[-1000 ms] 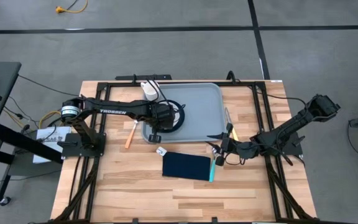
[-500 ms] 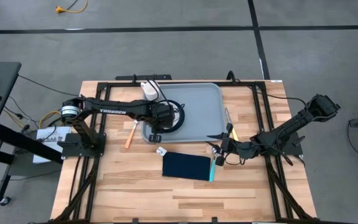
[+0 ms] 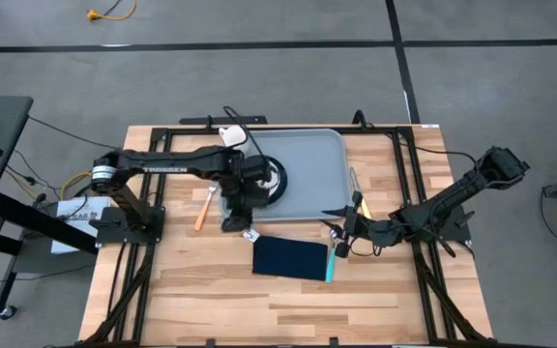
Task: Set up tray
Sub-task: Put the blue napkin to the right of the green plate on the gray tray
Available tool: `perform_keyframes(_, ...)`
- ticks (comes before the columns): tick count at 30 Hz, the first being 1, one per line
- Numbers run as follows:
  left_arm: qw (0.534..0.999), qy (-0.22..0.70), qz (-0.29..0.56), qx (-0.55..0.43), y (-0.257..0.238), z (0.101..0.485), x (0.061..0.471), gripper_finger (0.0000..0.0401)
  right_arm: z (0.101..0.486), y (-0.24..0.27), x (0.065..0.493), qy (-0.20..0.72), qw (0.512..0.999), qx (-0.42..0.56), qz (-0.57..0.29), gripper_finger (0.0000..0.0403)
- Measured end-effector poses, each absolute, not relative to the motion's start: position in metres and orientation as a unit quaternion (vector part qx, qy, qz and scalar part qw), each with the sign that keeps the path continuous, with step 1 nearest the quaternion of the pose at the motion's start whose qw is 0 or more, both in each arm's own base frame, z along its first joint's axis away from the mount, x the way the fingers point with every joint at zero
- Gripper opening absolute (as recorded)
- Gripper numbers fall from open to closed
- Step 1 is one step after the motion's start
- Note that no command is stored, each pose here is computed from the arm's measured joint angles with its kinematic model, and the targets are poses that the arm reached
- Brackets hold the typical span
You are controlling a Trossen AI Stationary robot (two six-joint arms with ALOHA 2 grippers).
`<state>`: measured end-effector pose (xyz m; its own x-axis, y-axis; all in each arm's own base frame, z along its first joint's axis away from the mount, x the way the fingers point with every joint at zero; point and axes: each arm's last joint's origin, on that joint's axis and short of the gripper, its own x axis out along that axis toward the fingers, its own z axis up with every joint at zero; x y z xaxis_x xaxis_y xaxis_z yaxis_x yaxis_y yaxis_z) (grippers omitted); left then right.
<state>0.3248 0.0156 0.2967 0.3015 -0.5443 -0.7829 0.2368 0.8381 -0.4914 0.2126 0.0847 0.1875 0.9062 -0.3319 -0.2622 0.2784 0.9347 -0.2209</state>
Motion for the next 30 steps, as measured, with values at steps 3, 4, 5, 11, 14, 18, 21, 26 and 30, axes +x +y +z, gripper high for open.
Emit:
perform_keyframes(3,0.794,0.467,-0.358,-0.153,-0.004,0.311,0.319,0.0100,0.185,0.085,0.214,0.149,0.973,-0.075,-0.159,0.0102)
perform_keyframes(4,0.798,0.445,-0.379,-0.144,-0.010,0.313,0.317,0.0100,0.183,0.086,0.215,0.150,0.973,-0.072,-0.160,0.0102)
perform_keyframes(5,0.809,0.422,-0.390,-0.128,-0.016,0.315,0.315,0.0100,0.182,0.087,0.216,0.150,0.973,-0.069,-0.161,0.0102)
perform_keyframes(11,0.884,0.368,-0.279,-0.068,-0.040,0.295,0.292,0.0100,0.170,0.093,0.228,0.129,0.977,-0.049,-0.160,0.0102)
perform_keyframes(14,0.925,0.328,-0.180,-0.065,-0.048,0.275,0.276,0.0100,0.170,0.096,0.235,0.099,0.981,-0.050,-0.158,0.0102)
perform_keyframes(18,0.964,0.238,-0.100,-0.056,-0.062,0.252,0.251,0.0100,0.172,0.100,0.241,0.052,0.990,-0.026,-0.128,0.0102)
perform_keyframes(21,0.978,0.189,-0.075,-0.042,-0.069,0.237,0.233,0.0100,0.168,0.106,0.248,0.058,0.997,-0.017,-0.050,0.0102)
perform_keyframes(26,0.983,0.179,-0.026,-0.038,-0.069,0.218,0.208,0.0100,0.154,0.124,0.276,0.141,0.990,0.010,-0.005,0.0102)
perform_keyframes(30,0.985,0.173,0.005,-0.023,-0.067,0.212,0.196,0.0100,0.154,0.140,0.306,0.226,0.974,0.001,-0.015,0.0102)
